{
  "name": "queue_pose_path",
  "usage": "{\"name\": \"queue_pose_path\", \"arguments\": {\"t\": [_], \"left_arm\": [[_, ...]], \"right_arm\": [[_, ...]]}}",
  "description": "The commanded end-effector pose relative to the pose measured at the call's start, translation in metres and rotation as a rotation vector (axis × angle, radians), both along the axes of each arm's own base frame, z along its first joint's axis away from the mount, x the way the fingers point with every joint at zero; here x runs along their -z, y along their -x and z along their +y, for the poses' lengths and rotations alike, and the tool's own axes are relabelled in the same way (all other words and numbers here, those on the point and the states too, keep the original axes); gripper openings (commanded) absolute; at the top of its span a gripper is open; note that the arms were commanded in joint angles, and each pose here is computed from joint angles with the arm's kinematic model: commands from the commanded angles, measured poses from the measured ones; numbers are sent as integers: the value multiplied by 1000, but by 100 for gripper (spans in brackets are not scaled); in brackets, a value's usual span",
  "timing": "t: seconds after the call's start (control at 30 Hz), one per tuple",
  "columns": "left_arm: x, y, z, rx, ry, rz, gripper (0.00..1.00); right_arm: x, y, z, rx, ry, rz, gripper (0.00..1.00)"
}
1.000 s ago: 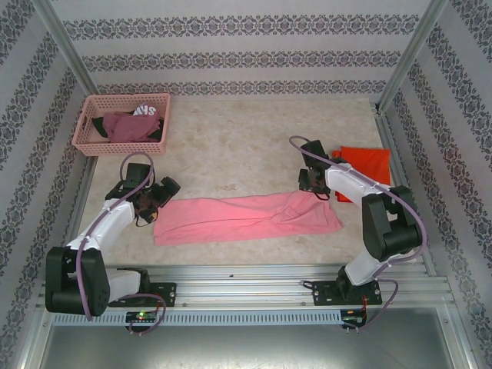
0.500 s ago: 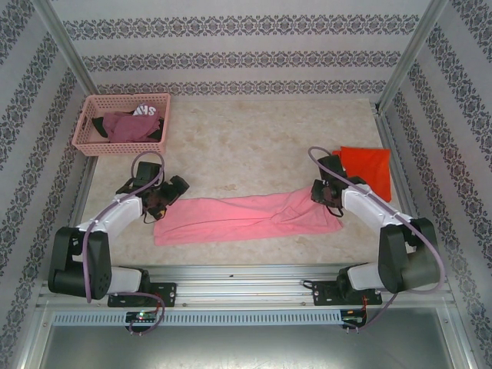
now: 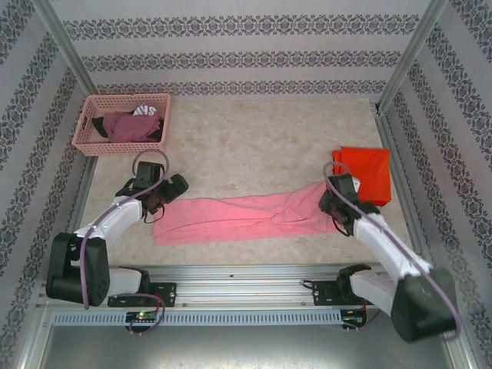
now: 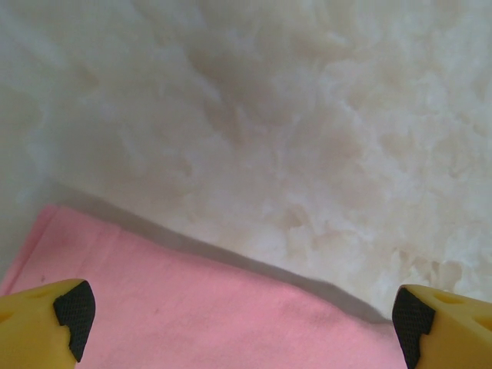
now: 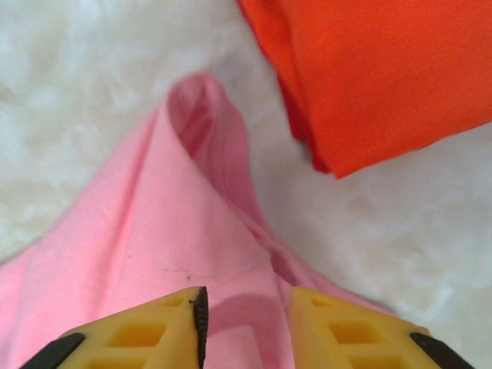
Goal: Fold and stack the t-shirts
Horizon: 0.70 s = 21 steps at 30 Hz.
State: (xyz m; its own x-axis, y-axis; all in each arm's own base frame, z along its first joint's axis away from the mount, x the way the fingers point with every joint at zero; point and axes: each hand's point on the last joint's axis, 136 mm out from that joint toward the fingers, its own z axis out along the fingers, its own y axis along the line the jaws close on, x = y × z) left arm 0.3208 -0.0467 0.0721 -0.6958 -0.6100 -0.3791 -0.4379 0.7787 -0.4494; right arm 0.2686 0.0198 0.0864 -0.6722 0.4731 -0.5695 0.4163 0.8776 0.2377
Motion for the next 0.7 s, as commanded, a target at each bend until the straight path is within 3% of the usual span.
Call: {"name": "queue_pose_path", "arguments": {"t": [0.0,0.1,0.17,0.4,0.67], "left_arm": [[8,-4,-4,-2,73,-88,100],[9,-7,-12,26,98,-119,100],[6,-7,-21,83,68,-118,100],[11,-8,-65,332,-52,-35,100],[52,2,-87,392,-11,108,100]], "right_arm": [[-16,3,-13,75,-8,-143,38],[-28,8,-4,1,-48,-227,51],[-30,15,2,-40,-67,-230,54],[8,35,11,-79,-95,-38,55],[51,27,35,-107,-201,144,55]]}}
